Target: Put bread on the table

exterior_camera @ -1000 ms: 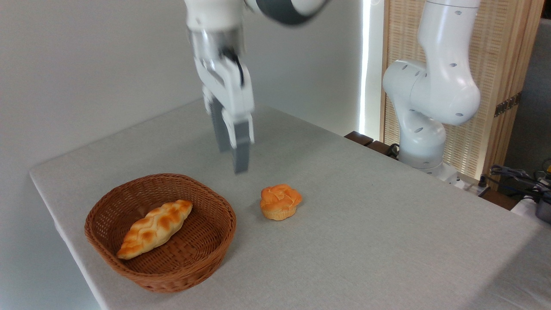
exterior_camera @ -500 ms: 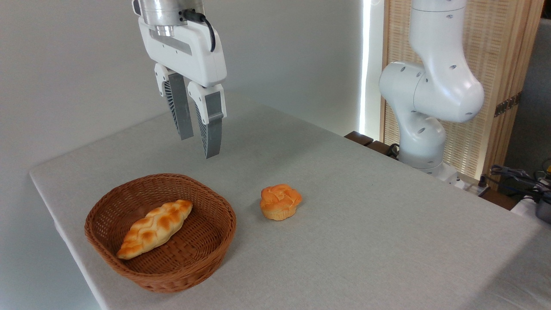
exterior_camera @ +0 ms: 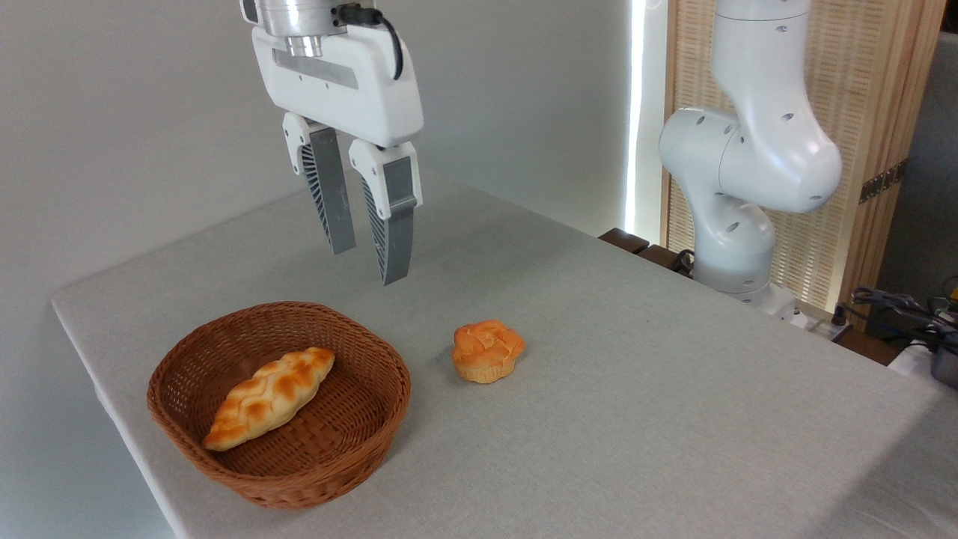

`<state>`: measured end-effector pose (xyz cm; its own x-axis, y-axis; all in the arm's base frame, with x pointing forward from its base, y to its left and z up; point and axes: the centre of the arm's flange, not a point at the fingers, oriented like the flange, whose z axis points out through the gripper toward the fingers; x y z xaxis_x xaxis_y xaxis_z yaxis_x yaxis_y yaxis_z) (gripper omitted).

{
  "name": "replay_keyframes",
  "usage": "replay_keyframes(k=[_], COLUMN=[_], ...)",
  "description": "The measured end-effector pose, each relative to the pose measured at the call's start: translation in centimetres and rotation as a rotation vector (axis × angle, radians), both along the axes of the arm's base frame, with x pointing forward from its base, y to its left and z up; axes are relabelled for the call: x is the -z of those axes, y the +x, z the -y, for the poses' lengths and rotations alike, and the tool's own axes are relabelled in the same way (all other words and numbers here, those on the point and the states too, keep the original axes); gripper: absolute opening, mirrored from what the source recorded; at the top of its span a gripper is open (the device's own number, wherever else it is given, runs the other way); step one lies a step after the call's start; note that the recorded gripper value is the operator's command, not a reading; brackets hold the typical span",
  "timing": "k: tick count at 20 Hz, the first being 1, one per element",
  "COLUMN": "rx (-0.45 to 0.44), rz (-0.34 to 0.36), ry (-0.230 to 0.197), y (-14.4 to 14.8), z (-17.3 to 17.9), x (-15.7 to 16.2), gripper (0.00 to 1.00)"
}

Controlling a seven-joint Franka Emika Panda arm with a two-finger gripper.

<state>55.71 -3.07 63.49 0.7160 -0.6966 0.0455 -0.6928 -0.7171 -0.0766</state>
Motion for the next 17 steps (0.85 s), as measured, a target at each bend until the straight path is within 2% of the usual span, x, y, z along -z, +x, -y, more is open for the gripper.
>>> replay_keyframes(k=[7,17], rx=[0.020,0.006], rz=[-0.016,-0.020], ry=[-0.001,-0.002], y=[-0.2,-0.2], z=[1.0,0.2], x=[0.1,0.1], gripper=[1.00,1.00])
